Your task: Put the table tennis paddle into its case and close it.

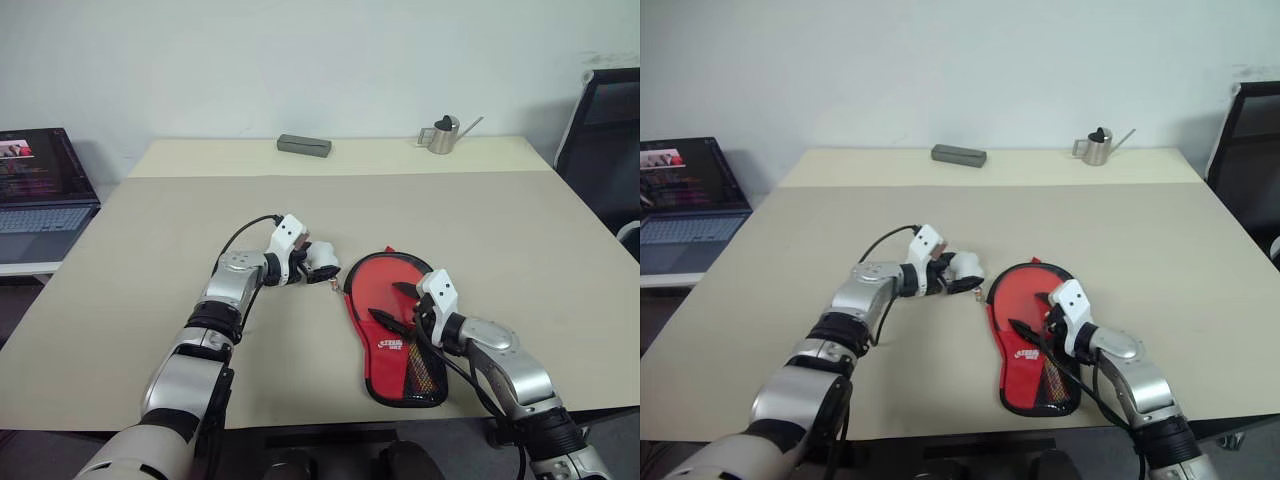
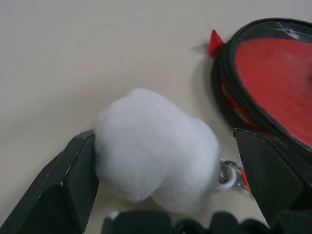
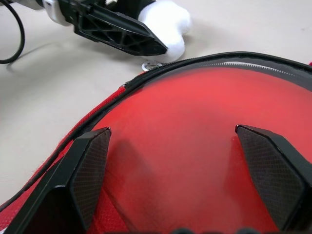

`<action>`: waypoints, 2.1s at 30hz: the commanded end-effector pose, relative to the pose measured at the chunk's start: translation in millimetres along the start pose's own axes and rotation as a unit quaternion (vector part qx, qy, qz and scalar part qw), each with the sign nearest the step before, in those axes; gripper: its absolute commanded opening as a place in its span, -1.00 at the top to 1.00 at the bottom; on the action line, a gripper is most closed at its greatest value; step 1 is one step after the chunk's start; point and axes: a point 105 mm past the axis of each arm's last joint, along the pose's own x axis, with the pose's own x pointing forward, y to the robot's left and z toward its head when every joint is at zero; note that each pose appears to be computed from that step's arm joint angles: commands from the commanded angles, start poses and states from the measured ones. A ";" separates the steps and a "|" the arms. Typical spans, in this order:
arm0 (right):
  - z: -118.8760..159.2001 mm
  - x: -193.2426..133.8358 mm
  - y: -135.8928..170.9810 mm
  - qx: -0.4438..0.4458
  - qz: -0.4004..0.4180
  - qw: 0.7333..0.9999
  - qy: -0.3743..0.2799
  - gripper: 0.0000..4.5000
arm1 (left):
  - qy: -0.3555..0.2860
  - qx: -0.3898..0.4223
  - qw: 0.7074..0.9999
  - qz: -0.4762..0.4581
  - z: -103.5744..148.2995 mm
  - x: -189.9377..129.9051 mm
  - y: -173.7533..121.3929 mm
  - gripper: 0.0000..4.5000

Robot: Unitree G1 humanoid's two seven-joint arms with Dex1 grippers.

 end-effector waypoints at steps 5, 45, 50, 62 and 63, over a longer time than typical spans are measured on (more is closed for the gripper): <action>-9.9 3.9 -3.9 0.010 -0.023 0.999 0.028 -0.98 | 0.023 0.035 0.999 -0.018 -3.5 -5.7 -5.4 -1.00; -7.2 0.3 6.1 0.026 -0.035 0.999 0.032 -1.00 | 0.008 0.039 0.999 -0.007 -18.7 14.6 -21.2 0.89; -17.9 5.5 3.4 0.034 -0.057 0.997 0.048 -1.00 | 0.007 0.053 0.999 -0.010 -15.5 10.3 -22.2 0.89; -50.2 14.1 16.9 0.029 -0.047 0.991 0.118 -1.00 | 0.007 0.067 0.998 0.017 -1.9 2.6 -5.0 0.89; -51.8 15.2 16.8 0.028 -0.048 0.991 0.123 -1.00 | 0.007 0.069 0.997 0.020 -0.7 2.8 -3.6 0.89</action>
